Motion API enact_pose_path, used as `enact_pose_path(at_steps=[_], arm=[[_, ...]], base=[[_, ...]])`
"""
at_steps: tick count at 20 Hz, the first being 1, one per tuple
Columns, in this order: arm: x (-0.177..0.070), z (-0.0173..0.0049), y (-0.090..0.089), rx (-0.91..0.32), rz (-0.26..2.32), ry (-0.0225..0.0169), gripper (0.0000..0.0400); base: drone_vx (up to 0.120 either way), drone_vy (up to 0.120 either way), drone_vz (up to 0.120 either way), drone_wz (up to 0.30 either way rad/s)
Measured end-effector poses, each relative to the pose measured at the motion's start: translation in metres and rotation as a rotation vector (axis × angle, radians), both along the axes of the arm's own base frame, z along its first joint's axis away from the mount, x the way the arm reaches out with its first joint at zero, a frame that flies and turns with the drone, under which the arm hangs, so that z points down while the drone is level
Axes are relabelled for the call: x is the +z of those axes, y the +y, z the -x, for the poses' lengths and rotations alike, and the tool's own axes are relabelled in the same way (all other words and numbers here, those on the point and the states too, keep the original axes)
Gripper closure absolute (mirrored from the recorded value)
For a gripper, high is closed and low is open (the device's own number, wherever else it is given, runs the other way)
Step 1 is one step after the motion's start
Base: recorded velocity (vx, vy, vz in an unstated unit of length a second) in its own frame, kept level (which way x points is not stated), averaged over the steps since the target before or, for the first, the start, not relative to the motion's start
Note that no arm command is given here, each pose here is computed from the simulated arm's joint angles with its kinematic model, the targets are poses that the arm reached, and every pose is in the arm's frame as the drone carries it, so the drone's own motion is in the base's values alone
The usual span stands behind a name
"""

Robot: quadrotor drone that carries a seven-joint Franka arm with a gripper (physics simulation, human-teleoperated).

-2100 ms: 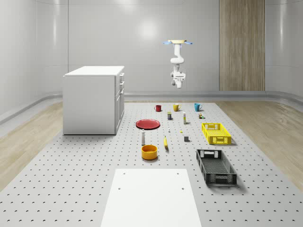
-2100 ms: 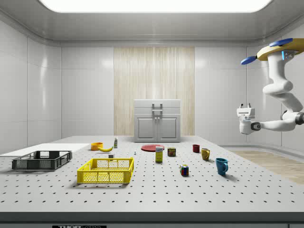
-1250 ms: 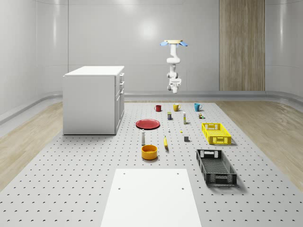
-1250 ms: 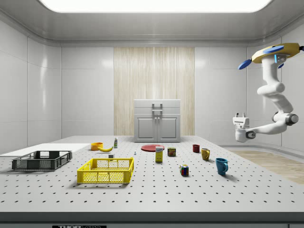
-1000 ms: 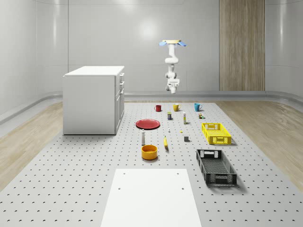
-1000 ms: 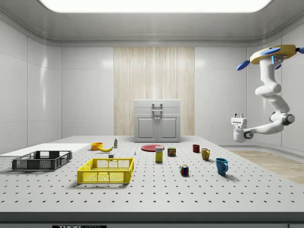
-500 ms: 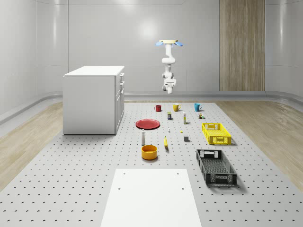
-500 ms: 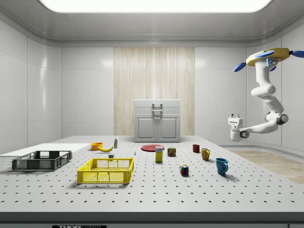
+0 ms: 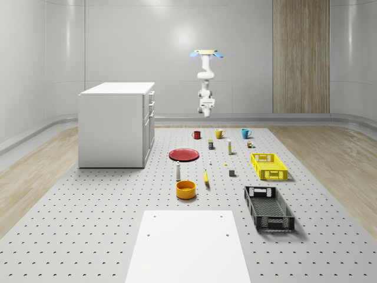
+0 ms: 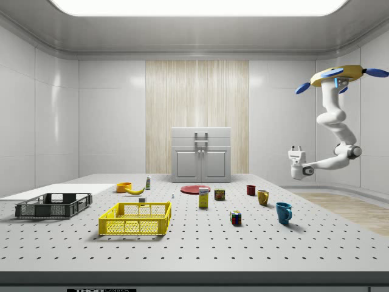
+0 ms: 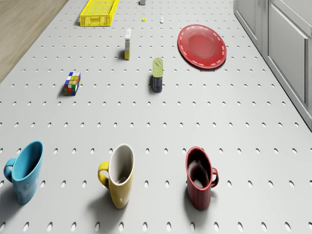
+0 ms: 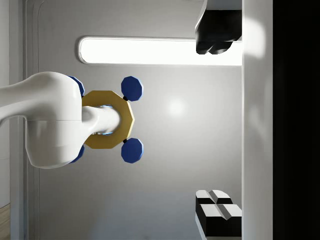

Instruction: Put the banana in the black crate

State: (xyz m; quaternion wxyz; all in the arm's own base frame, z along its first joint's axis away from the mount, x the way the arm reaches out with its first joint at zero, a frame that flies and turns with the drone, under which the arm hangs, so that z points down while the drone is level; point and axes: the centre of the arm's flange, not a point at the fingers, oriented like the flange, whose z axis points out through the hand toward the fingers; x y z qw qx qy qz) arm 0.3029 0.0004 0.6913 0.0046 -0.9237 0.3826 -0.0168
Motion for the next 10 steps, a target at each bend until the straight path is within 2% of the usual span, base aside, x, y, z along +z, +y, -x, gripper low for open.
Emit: enact_pose_path(at_steps=[10], arm=[[0.0000,0.0008,0.0019,0.000,0.020,-0.0076,0.0000]], base=[[0.000,-0.120,0.000,0.000]])
